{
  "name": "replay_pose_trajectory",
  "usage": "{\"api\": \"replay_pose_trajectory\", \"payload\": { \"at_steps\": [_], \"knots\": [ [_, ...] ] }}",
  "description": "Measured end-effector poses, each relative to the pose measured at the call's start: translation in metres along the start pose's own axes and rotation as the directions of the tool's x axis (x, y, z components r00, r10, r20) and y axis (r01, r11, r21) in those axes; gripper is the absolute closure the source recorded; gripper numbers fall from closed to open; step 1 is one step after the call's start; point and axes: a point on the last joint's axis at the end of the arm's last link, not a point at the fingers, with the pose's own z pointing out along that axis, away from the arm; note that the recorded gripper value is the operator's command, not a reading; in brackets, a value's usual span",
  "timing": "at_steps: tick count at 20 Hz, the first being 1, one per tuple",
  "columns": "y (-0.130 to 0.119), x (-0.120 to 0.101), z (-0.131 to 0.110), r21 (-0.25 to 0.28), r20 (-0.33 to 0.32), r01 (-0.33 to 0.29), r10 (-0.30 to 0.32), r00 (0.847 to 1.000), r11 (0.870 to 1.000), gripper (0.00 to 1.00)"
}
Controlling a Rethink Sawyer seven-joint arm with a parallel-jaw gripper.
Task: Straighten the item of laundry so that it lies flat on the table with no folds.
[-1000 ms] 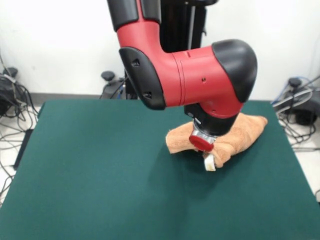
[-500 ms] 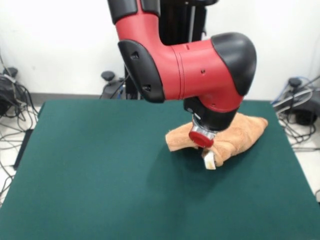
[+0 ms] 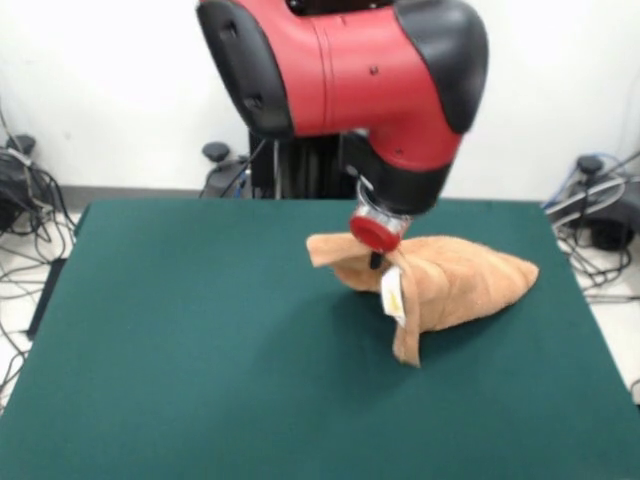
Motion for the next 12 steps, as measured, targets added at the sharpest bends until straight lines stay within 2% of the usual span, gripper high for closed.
{"api": "replay_pose_trajectory", "payload": {
  "at_steps": [5, 12],
  "knots": [
    [0.001, 0.022, -0.023, 0.016, -0.006, -0.014, 0.014, 1.0, 1.0, 1.0],
    [0.01, 0.04, -0.039, 0.032, -0.026, -0.007, 0.008, 1.0, 0.999, 1.0]
  ]
}}
